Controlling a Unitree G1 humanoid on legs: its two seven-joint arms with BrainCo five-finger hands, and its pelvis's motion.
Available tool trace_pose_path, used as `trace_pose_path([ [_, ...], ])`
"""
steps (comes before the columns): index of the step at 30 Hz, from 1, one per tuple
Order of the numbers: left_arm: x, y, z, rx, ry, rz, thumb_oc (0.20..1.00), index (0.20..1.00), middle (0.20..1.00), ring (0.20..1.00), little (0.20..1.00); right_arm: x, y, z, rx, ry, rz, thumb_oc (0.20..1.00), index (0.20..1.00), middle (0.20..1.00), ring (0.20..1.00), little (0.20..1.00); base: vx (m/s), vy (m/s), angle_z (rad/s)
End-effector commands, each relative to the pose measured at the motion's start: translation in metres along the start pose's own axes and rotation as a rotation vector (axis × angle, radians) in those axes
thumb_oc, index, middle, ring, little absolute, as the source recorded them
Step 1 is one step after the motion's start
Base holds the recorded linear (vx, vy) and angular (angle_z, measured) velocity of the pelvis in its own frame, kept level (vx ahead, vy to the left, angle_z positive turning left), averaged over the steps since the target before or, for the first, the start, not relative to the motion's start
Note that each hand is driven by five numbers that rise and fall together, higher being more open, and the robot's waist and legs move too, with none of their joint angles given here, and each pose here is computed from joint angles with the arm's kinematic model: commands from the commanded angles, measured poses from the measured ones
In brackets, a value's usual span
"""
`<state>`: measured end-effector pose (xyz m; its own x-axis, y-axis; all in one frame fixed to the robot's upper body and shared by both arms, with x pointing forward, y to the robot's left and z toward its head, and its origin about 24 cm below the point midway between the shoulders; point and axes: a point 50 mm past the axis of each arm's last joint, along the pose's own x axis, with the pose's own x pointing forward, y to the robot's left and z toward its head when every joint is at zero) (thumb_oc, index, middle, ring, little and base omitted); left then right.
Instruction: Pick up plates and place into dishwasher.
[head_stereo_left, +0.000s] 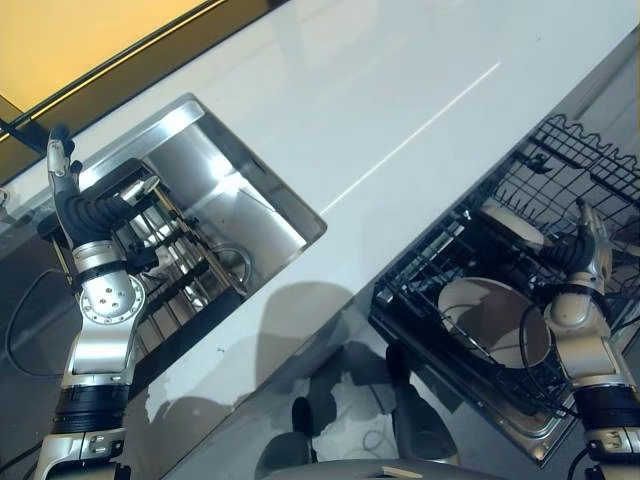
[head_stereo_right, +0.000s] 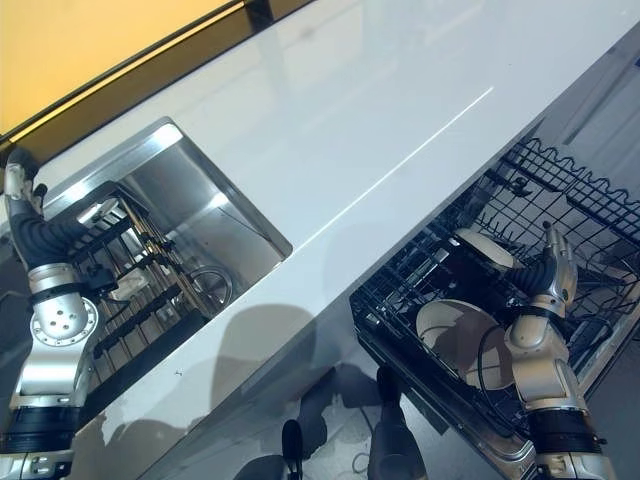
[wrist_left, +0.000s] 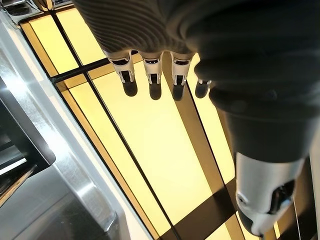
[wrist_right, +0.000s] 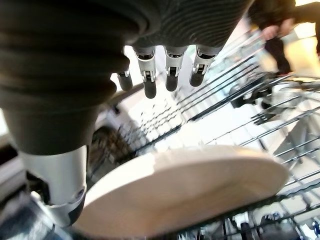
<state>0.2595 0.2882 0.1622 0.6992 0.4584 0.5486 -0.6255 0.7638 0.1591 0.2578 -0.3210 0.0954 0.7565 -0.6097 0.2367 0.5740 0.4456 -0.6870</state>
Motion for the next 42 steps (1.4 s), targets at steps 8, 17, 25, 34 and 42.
trace_pose_path([
  [8, -0.035, 0.028, -0.019, 0.05, 0.06, 0.009, 1.0, 1.0, 1.0, 1.0, 1.0, -0.015, -0.018, -0.009, 0.022, -0.014, -0.173, 1.0, 1.0, 1.0, 1.0, 1.0, 0.13, 0.174, -0.35],
  [17, -0.021, 0.008, -0.012, 0.007, 0.05, 0.018, 1.0, 1.0, 1.0, 1.0, 1.0, -0.007, -0.024, -0.013, 0.068, 0.03, -0.219, 1.0, 1.0, 1.0, 1.0, 1.0, -0.09, 0.325, -0.53],
  [25, -0.038, 0.008, -0.025, -0.012, 0.122, 0.025, 1.0, 1.0, 1.0, 1.0, 1.0, -0.009, -0.01, -0.018, 0.261, 0.088, -0.028, 1.0, 1.0, 1.0, 1.0, 1.0, 0.05, 0.244, -0.15],
  [34, -0.035, -0.004, -0.025, -0.046, 0.114, 0.04, 1.0, 1.0, 1.0, 1.0, 1.0, 0.006, -0.009, 0.004, 0.496, 0.081, -0.088, 1.0, 1.0, 1.0, 1.0, 1.0, -0.11, 0.032, -0.06],
  [42, -0.039, -0.015, -0.022, -0.088, 0.12, 0.015, 1.0, 1.0, 1.0, 1.0, 1.0, 0.016, -0.003, 0.019, 0.615, 0.081, 0.006, 1.0, 1.0, 1.0, 1.0, 1.0, -0.02, 0.049, 0.03],
])
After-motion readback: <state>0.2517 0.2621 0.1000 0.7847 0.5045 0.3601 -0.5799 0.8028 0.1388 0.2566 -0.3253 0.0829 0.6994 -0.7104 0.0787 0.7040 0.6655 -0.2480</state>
